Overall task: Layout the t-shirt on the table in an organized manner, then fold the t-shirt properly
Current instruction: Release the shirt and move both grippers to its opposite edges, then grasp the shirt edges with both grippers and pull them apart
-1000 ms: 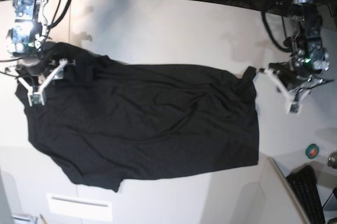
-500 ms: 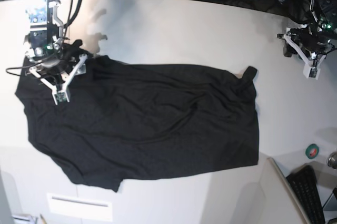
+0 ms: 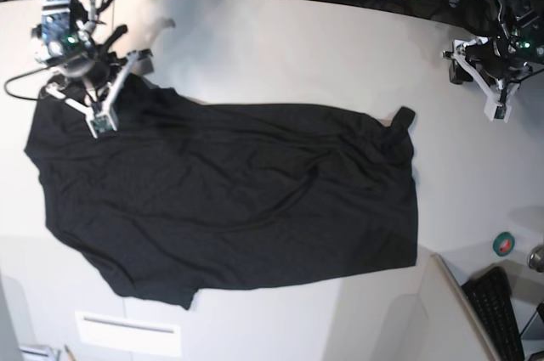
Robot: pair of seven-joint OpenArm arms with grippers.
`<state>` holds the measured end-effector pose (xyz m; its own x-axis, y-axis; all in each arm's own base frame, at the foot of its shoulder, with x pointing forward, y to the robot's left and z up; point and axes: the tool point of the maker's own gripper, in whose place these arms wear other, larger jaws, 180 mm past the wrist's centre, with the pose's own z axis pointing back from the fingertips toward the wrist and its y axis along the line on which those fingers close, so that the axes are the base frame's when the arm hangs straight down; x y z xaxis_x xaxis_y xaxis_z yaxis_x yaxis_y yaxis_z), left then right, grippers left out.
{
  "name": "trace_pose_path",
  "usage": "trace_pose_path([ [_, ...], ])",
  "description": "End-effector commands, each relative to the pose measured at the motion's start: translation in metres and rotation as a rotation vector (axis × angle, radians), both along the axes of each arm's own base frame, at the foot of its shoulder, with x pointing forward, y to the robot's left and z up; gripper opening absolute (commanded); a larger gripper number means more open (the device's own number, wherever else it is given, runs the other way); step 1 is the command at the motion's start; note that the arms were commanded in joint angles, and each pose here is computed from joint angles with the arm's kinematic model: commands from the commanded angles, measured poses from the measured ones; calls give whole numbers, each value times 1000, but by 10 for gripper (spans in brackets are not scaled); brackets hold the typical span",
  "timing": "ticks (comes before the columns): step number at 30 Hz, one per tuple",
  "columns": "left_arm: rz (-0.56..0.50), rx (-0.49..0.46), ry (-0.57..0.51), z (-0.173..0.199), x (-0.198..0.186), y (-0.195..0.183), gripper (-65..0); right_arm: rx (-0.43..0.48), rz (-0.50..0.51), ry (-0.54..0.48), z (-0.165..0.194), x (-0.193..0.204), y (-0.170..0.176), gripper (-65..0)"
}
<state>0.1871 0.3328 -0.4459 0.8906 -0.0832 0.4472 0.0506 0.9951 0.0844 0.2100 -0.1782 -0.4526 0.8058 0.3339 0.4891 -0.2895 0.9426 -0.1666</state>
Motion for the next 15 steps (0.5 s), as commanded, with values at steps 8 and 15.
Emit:
trace_pose_path([
  [8,-172,-11,-7,-1,27,-41,-304,-91,144,195,-8,-50,-18,-650],
  [15,-200,-34,-40,2,48,-58,-306,-116,195,367,-22,-101,-23,-650],
])
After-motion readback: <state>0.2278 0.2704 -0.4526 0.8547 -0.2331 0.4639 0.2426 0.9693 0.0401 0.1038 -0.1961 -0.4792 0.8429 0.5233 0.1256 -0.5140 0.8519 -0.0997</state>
